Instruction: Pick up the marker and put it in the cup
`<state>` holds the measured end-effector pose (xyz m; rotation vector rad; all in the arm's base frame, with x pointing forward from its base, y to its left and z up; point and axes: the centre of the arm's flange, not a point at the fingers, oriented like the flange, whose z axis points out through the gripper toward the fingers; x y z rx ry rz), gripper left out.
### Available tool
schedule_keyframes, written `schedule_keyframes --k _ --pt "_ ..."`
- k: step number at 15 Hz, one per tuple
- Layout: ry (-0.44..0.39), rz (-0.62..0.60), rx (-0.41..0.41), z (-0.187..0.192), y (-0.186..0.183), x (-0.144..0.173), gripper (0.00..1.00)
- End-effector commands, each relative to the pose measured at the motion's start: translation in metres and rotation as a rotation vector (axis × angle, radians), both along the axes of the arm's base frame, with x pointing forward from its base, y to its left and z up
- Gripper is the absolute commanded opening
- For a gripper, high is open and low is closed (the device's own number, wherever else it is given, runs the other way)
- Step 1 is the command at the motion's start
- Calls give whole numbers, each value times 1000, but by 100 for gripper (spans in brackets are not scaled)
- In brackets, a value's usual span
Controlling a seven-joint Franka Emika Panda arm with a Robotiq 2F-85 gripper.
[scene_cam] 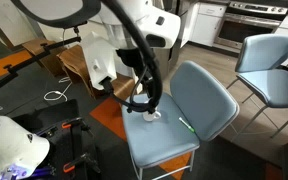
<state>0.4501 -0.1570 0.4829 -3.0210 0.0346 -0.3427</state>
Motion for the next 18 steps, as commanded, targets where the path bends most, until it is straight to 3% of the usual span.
schedule_keyframes --k 1,12,15,18 --pt "0 0 0 0 0 0 100" --pt "5 -7 8 -4 1 6 100" --pt "51 -73 26 -23 7 29 100" --pt "124 -231 34 -53 20 62 100"
